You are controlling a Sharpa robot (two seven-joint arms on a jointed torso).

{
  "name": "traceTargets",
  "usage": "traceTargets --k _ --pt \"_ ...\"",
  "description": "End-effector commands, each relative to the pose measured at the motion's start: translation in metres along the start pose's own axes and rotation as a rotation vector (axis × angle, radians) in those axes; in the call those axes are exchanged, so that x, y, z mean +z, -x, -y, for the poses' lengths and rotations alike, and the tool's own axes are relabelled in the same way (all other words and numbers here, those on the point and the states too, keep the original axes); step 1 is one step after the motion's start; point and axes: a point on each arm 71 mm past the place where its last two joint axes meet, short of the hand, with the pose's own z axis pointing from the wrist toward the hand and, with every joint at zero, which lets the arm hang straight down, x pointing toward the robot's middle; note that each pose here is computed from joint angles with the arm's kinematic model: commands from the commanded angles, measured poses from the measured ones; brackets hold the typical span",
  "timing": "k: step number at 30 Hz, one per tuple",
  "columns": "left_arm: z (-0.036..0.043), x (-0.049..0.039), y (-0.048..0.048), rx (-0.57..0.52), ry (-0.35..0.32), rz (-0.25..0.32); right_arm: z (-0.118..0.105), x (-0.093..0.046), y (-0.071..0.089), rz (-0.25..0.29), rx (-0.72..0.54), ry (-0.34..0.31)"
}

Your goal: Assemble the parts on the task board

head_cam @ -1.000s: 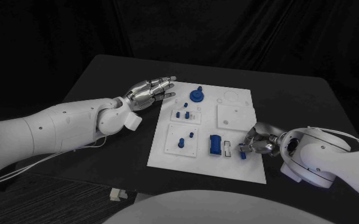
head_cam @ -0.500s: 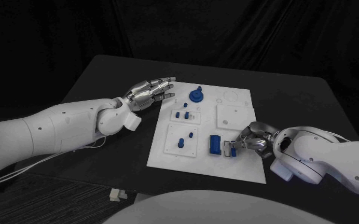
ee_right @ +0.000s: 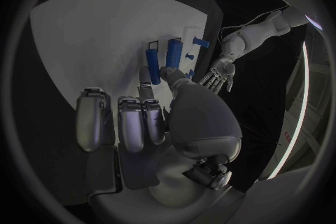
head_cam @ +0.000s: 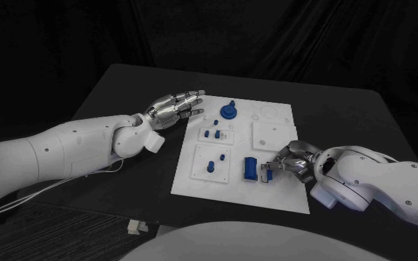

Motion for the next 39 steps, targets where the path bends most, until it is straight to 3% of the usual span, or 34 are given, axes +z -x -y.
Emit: traceTargets --k 1,39 --pt "-0.0006 0.0011 -0.0025 -0.013 -0.004 -0.018 0.0018 0.0009 0.0001 0.018 -0.023 -0.023" --pt "-0.0038 0.0015 -0.0034 -0.021 0.02 -0.029 0.0007 0.003 -0.0092 -0.042 -0.065 -0.056"
